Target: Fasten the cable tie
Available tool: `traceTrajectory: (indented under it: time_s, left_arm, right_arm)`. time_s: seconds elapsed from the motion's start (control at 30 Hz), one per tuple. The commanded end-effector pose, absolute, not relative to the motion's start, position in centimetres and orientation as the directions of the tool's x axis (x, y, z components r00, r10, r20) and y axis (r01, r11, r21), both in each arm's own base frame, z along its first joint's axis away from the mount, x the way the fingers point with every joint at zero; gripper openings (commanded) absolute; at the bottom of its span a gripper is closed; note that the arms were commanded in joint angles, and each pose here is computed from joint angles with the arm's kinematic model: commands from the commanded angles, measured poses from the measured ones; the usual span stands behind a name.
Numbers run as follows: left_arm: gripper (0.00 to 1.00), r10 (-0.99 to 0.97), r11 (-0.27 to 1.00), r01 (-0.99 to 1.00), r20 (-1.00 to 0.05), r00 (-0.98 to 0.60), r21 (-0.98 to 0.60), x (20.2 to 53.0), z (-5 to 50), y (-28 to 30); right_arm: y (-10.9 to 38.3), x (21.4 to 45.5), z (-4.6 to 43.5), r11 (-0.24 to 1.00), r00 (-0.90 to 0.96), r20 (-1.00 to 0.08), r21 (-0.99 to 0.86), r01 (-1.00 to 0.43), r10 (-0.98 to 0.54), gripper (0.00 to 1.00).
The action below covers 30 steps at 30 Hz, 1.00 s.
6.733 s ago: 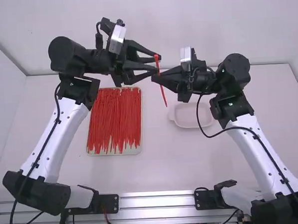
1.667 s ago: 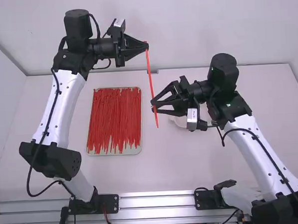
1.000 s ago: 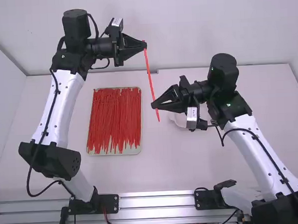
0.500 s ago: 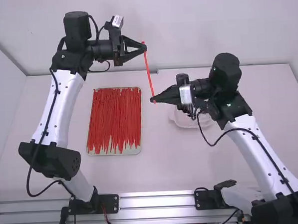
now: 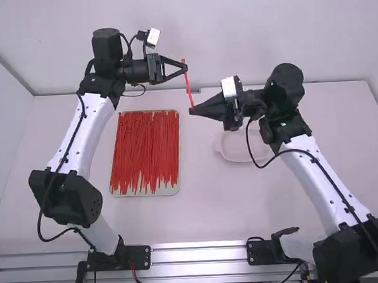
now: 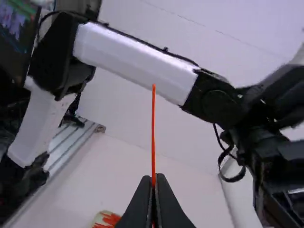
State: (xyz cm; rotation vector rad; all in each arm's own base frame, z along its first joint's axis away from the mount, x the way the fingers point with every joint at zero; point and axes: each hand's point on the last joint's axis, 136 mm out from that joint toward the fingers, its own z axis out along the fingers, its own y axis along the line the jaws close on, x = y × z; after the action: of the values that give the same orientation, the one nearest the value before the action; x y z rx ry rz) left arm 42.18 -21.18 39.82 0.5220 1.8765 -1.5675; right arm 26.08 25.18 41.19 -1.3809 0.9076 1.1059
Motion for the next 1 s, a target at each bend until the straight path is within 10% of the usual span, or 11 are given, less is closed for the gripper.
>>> traceTrajectory:
  time_s: [0.0, 0.43, 0.97]
  left_arm:
    - [0.02, -0.055, 0.225, 0.797, -0.825, -0.563, -0.56, 42.2, 39.5, -20.6]
    - [0.02, 0.004, 0.203, 0.972, -0.993, -0.121, -0.118, 42.7, 37.1, -21.2]
    - [0.02, -0.022, 0.059, 0.989, -0.99, 0.14, 0.139, 40.0, 40.0, -21.8]
  right_arm:
    - [25.0, 28.2, 41.1, -0.073, -0.048, -0.998, 0.045, -0.996, 0.035, 0.0]
    - [25.9, 31.3, 37.5, -0.038, -0.707, -0.707, 0.707, -0.706, -0.02, 0.0]
    - [26.0, 32.4, 37.5, 0.001, -0.817, -0.576, 0.817, -0.577, 0.027, 0.0]
